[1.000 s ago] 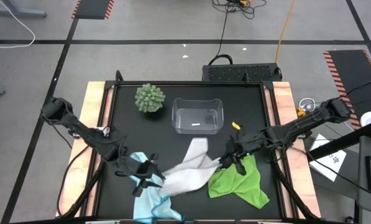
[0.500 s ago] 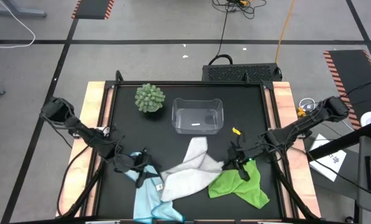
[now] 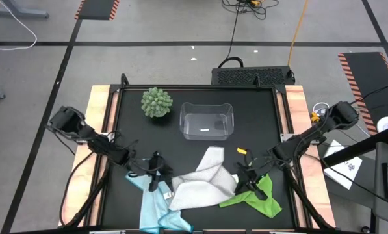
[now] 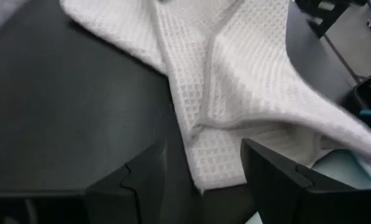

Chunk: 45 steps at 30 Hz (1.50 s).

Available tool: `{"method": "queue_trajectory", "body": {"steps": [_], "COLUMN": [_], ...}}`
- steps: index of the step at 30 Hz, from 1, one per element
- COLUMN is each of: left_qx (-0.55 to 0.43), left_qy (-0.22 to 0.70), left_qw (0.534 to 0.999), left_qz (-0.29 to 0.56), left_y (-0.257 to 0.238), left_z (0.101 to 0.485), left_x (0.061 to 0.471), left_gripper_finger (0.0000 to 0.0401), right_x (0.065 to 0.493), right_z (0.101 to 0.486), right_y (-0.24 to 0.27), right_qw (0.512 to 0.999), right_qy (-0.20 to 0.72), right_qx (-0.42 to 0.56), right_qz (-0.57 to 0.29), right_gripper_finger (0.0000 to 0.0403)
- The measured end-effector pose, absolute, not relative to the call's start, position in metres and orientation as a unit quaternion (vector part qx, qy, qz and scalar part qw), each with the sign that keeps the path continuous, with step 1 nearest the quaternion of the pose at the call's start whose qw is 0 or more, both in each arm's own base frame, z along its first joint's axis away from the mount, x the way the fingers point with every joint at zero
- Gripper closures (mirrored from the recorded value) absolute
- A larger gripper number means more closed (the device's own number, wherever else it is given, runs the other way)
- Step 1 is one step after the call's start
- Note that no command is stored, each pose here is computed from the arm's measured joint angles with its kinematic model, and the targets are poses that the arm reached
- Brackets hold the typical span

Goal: Fold microfiber towels
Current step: Fold the gray towel

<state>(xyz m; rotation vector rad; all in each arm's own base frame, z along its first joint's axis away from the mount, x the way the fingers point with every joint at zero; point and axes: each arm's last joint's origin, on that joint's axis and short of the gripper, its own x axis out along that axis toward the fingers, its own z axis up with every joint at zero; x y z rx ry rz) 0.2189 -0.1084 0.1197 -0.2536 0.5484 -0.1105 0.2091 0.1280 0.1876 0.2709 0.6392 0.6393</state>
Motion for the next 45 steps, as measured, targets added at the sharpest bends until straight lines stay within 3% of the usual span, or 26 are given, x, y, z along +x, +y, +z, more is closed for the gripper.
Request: {"method": "queue_trajectory", "body": {"steps": [9, 15, 21, 45], "left_qx": [-0.121, -0.111, -0.104, -0.100], "left_qy": [0.264, 0.255, 0.253, 0.243], "left_qw": [0.954, 0.957, 0.958, 0.960], "left_qz": [-0.074, -0.082, -0.083, -0.096], "left_y": [-0.108, -0.108, -0.107, -0.098], "left_z": [0.119, 0.120, 0.121, 0.123], "left_x": [0.222, 0.223, 0.224, 0.230], "left_gripper_finger": [0.0194, 0.0194, 0.0194, 0.0194], "right_x": [0.209, 0.212, 0.220, 0.256], "right_z": [0.196, 0.197, 0.174, 0.120], "right_y": [0.123, 0.099, 0.069, 0.050], "right_qw": [0.911, 0.948, 0.931, 0.919], "right_qy": [0.275, 0.270, 0.354, 0.378], "right_qx": [0.106, 0.028, 0.020, -0.024], "right_qz": [0.287, 0.167, 0.091, 0.112], "right_gripper_finger": [0.0259, 0.0201, 0.0198, 0.0216]}}
